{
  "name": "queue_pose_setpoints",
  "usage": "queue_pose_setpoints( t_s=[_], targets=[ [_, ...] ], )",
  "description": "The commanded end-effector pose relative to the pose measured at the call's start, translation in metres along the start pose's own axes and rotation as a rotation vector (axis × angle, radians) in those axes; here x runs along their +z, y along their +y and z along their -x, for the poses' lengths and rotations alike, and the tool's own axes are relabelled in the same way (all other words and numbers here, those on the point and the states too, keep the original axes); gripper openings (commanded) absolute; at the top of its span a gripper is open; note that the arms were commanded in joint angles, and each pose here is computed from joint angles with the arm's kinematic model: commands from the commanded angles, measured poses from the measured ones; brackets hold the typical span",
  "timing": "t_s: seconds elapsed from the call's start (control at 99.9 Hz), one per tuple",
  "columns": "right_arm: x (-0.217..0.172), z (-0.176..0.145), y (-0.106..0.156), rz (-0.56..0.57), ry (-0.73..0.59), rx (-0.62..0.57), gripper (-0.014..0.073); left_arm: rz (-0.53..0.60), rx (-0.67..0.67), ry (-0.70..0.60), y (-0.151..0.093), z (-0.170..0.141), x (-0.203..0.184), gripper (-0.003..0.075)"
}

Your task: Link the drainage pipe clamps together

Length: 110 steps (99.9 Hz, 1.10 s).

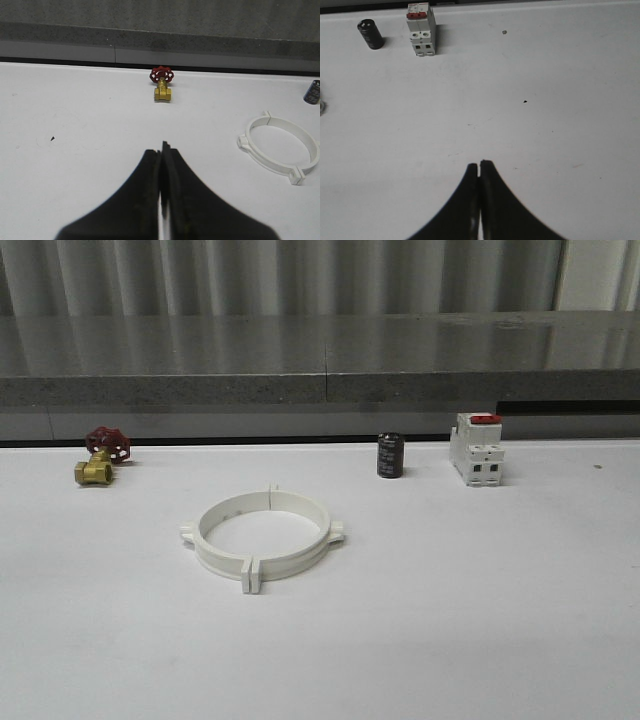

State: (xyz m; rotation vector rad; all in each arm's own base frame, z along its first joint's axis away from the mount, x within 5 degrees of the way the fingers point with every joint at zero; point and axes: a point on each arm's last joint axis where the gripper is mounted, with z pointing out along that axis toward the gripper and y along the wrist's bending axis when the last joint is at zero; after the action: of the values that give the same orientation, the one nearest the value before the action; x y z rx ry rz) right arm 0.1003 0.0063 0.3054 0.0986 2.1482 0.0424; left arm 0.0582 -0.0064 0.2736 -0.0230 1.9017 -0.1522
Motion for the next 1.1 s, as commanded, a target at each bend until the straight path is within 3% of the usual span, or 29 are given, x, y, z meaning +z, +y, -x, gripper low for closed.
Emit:
queue_pose_setpoints(
  t_s=[0.0, 0.28, 0.511, 0.761, 1.091],
  targets=[
    [-0.005, 0.012, 0.000, 0.005, -0.083, -0.022, -0.0067, -0.010, -0.005, -0.090, -0.002, 0.014, -0.002, -0.0020],
    [-0.013, 0.011, -0.004, -0.010, -0.151, -0.062, -0.0067, -0.010, -0.005, -0.090, -0.002, 0.014, -0.002, -0.0020],
    [-0.034, 0.002, -0.008, 0.051, -0.378, -0.100, -0.0067, -0.010, -0.005, -0.090, -0.002, 0.014, -0.002, -0.0020],
    [-0.036, -0.027, -0.010, 0.032, -0.530, -0.109, -0.0067, -0.010, -0.005, -0.090, -0.002, 0.014, -0.002, -0.0020],
    [-0.007, -0.079, -0.012, 0.072, -0.653, -0.057, -0.0067, -0.010, -0.005, -0.090, -0.002, 0.014, -0.002, -0.0020]
  ],
)
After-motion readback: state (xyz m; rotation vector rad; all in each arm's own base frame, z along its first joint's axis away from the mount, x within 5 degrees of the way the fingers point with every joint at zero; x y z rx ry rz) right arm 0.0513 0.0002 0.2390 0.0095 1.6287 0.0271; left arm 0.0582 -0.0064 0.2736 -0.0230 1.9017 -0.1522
